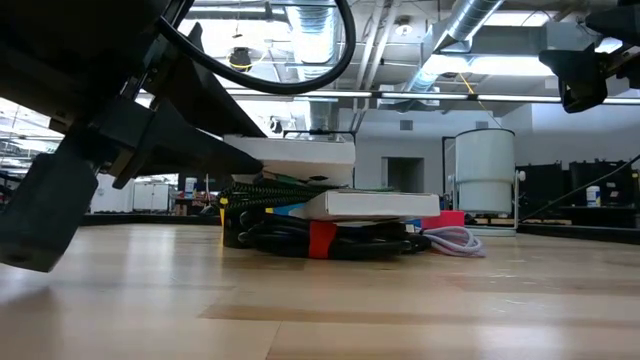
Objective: Pick and place items into bin
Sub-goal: Put the left white box into the dark blue bin
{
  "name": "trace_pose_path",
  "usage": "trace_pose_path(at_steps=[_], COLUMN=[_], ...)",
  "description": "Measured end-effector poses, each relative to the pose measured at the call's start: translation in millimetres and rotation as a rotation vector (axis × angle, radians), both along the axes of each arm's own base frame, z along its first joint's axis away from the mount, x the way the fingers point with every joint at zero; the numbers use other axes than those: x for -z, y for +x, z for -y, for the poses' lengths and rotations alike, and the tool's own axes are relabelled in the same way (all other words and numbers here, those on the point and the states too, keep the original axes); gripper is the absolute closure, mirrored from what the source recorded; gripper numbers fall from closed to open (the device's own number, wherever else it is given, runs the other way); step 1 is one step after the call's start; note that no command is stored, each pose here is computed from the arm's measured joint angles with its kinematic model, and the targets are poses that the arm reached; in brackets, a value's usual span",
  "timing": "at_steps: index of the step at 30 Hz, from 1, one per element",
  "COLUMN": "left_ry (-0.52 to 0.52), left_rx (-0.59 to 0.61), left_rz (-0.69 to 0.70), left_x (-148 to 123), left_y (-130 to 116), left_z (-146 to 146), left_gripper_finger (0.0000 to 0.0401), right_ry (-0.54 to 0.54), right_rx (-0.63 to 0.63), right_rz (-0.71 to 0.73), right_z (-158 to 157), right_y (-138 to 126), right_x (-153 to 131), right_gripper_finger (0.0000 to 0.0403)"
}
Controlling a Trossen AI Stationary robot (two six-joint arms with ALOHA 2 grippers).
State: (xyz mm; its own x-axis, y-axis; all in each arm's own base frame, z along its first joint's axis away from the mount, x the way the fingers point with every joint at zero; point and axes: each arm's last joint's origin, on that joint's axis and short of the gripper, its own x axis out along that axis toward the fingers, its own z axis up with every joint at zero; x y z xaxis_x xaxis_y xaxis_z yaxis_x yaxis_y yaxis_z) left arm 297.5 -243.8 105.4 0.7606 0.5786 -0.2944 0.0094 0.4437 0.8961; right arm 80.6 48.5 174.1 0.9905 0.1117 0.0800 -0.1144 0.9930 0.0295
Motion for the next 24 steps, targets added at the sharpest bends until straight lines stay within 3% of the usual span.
trace_pose_path(at_steps=[24], left_ry=[0.063], left_rx=[-0.024], left_rz=[0.051], left_x=[-2.3], left_y=[-4.1], left_z=[3.5], left_gripper_finger=[0.0333], right_ry=[0.000], right_rx=[0.000], right_rz=[0.000], right_z=[0.0], right_y=[0.0], right_x=[0.0], right_gripper_finger=[0.0127])
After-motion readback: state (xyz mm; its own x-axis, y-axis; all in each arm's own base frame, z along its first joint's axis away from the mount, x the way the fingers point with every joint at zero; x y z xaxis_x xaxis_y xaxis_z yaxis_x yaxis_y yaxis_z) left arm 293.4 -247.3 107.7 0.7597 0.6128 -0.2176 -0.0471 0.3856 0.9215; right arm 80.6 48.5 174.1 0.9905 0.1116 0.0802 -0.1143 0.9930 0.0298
